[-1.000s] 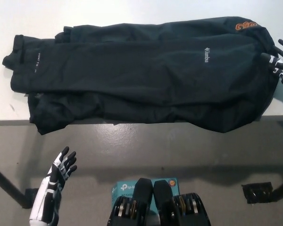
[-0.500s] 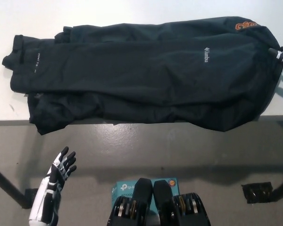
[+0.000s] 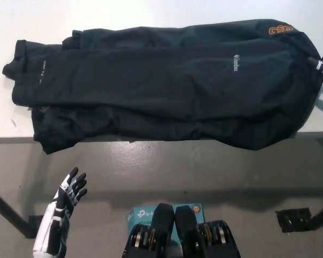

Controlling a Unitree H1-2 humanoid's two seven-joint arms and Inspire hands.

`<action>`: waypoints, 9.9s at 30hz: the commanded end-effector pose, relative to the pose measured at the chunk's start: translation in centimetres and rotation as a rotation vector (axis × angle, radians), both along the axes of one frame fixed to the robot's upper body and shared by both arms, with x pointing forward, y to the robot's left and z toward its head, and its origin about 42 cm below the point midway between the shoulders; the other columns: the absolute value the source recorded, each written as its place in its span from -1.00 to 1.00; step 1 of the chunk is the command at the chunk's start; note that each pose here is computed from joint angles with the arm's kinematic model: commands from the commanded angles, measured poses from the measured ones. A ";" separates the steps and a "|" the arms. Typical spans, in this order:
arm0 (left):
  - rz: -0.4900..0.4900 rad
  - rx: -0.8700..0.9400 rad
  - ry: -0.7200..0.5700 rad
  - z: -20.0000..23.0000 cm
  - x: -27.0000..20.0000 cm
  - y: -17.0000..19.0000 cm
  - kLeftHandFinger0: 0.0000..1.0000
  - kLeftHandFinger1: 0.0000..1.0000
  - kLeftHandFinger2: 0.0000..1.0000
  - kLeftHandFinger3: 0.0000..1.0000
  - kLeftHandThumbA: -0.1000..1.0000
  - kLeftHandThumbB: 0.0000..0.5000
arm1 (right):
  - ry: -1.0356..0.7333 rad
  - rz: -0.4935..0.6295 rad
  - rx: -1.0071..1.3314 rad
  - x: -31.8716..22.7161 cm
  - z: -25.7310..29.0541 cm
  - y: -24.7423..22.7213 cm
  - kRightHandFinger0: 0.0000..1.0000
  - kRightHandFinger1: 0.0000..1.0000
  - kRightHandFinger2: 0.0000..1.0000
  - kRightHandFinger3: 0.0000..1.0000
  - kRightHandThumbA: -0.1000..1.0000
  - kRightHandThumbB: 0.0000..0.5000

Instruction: The robot grabs the right edges of the black jacket on the table, and folds it in half

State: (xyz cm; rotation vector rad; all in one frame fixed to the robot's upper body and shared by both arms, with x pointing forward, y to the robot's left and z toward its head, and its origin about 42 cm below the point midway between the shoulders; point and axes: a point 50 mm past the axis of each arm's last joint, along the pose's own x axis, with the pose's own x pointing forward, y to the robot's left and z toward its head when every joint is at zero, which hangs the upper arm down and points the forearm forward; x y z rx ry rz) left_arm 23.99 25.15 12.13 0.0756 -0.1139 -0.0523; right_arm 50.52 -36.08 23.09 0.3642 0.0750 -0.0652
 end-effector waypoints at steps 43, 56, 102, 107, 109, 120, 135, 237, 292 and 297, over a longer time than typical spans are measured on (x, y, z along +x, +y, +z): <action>0.014 0.001 -0.063 1.0 -0.4 1.3 1.00 1.00 1.00 1.00 1.00 -0.51 | -0.022 -0.025 0.024 1.1 -0.2 -3.0 1.00 1.00 1.00 1.00 1.00 0.45; 0.019 0.007 -0.062 1.0 -0.6 1.4 1.00 1.00 1.00 1.00 1.00 -0.42 | 0.029 0.027 0.062 2.1 -1.6 -0.6 1.00 1.00 1.00 1.00 1.00 0.49; 0.029 0.008 -0.053 1.2 -0.7 1.6 1.00 1.00 1.00 1.00 1.00 -0.38 | 0.057 0.060 0.632 5.5 0.2 10.6 -1.00 -0.96 -0.14 0.24 0.23 0.49; 0.012 0.011 -0.056 1.2 -0.4 1.6 1.00 1.00 1.00 1.00 1.00 -0.43 | 0.039 0.058 0.654 5.5 1.3 11.3 -1.00 -0.92 -0.02 0.36 0.05 0.26; 0.013 0.018 -0.060 1.2 -0.4 1.6 1.00 1.00 1.00 1.00 1.00 -0.45 | 0.052 0.049 0.707 5.5 1.6 11.5 -1.00 -0.90 0.03 0.81 -0.39 0.20; 0.011 0.020 -0.059 1.3 -0.3 1.7 1.00 1.00 1.00 1.00 1.00 -0.42 | 0.045 0.023 0.695 5.1 2.5 11.7 -1.00 -0.78 0.17 0.11 -1.00 -0.48; 0.013 0.023 -0.056 1.4 -0.1 1.7 1.00 1.00 1.00 1.00 1.00 -0.39 | -0.146 0.004 0.762 4.4 7.7 6.8 -1.00 -0.81 0.12 1.00 -1.00 -0.91; -0.096 0.092 -0.084 2.7 1.7 0.4 1.00 1.00 1.00 1.00 1.00 -0.49 | -0.891 0.715 -0.698 -5.6 41.3 27.2 1.00 1.00 1.00 1.00 0.89 0.69; -0.062 0.032 -0.081 2.7 3.2 0.7 1.00 1.00 1.00 1.00 1.00 -0.16 | -0.304 0.274 -0.267 -22.5 -9.9 11.5 1.00 1.00 1.00 1.00 1.00 -0.20; -0.061 0.032 -0.058 2.0 2.3 0.9 1.00 1.00 1.00 1.00 1.00 -0.17 | -0.286 0.280 -0.260 -23.2 -11.0 11.2 1.00 1.00 1.00 1.00 1.00 -0.28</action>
